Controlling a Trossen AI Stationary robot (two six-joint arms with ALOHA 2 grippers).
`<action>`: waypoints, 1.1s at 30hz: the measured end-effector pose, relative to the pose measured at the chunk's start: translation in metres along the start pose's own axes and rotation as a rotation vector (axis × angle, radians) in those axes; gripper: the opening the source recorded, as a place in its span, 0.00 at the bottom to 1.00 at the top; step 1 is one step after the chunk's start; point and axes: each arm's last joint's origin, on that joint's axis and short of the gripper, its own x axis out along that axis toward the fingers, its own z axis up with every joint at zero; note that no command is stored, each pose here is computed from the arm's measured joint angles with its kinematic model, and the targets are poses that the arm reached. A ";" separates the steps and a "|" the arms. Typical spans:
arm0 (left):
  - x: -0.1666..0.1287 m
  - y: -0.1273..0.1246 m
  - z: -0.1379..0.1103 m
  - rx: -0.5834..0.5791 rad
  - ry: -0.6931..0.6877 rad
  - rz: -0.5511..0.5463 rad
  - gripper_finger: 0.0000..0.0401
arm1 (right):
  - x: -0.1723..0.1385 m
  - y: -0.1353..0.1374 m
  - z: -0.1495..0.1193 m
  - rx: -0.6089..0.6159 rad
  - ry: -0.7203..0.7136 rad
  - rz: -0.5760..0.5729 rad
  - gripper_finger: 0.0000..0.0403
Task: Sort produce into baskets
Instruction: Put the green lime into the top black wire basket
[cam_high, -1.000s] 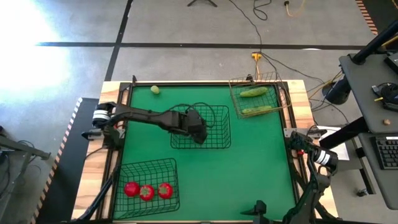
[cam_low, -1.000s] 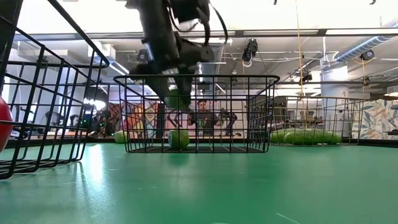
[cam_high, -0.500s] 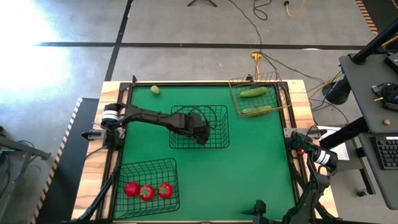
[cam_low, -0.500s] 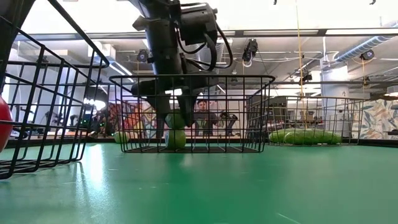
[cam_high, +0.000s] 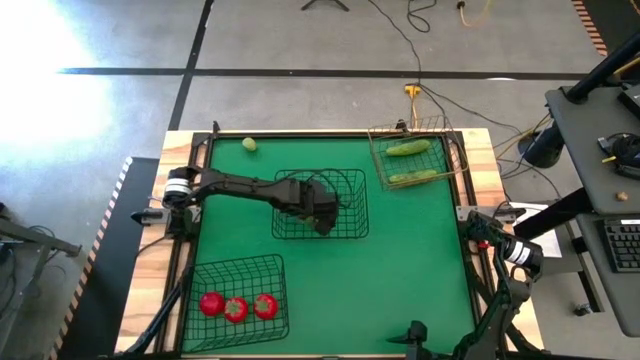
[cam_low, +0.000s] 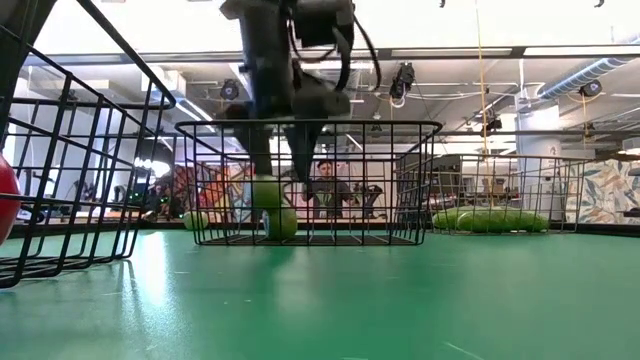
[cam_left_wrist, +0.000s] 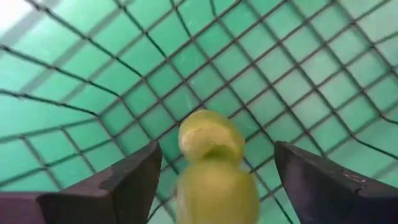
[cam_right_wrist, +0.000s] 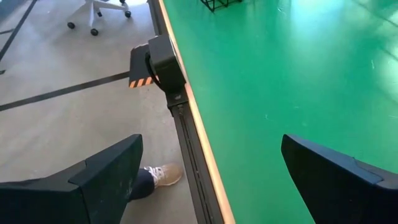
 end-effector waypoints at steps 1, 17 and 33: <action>-0.006 0.000 0.002 0.025 -0.001 0.003 0.73 | 0.000 0.000 0.000 0.000 0.000 -0.001 0.93; -0.074 0.056 0.021 0.051 -0.106 0.186 0.69 | 0.014 -0.005 0.009 -0.030 0.026 -0.031 0.93; -0.055 0.155 0.066 -0.158 -0.094 0.351 0.68 | 0.040 -0.046 0.045 -0.226 0.155 -0.262 0.93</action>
